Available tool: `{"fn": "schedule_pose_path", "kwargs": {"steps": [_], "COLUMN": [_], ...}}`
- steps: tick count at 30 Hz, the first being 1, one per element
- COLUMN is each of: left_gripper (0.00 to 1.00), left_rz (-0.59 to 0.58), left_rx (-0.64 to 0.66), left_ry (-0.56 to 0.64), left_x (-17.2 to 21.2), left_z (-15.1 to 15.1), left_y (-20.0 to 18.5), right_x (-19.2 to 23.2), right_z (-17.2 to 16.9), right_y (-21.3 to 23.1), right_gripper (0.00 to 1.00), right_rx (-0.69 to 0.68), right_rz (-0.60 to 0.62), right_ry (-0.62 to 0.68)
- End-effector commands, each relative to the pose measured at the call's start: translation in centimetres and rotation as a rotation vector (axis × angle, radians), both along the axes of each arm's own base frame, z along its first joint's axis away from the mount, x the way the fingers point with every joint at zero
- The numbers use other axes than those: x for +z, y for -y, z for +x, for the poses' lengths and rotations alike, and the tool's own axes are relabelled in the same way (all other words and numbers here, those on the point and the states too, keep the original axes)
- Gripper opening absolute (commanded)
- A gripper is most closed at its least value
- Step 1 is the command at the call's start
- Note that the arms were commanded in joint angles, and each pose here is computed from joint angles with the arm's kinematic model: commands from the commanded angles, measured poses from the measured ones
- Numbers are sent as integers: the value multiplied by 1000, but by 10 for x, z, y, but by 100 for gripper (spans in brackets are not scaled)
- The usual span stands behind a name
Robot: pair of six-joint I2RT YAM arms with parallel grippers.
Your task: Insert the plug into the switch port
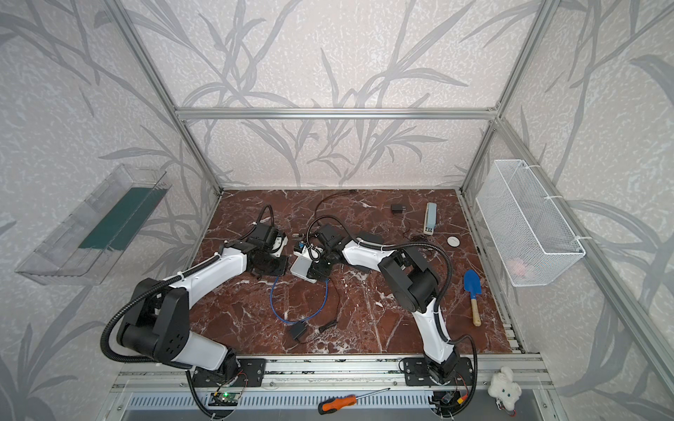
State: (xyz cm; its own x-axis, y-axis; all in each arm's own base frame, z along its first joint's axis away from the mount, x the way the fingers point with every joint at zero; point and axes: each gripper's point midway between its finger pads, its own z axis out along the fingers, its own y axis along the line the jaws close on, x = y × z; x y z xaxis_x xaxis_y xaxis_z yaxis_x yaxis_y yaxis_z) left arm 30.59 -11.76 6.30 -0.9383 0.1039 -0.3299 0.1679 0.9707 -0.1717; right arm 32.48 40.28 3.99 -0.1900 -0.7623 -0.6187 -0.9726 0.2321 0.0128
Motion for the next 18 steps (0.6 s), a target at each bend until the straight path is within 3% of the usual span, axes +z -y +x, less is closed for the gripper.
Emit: {"fn": "schedule_pose_path", "kwargs": {"steps": [1, 4, 7, 11, 12, 13, 18], "left_gripper": [10, 8, 8, 8, 8, 8, 8], "left_rz": [3, 60, 85, 81, 77, 71, 62], "left_rx": [22, 61, 74, 79, 80, 80, 75], "left_ry": [-52, -66, -82, -67, -65, -63, -60], "left_x": [-3, -9, -13, -10, -10, -10, -11], "left_z": [-17, -20, -20, -13, -12, -11, -6], "left_y": [-5, -17, -21, -19, -19, -17, -15], "right_x": [-27, -30, -26, -11, -9, -7, -2], "right_z": [-9, -10, -11, -12, -13, -14, -19], "right_y": [11, 5, -1, -3, -3, -2, 3], "right_gripper": [78, 78, 85, 87, 89, 100, 99], "right_rx": [7, -9, -29, -78, -77, -80, -83], "right_rz": [-113, -117, -103, -61, -55, -54, -69], "right_ry": [13, 0, -32, -57, -59, -63, -83]}}
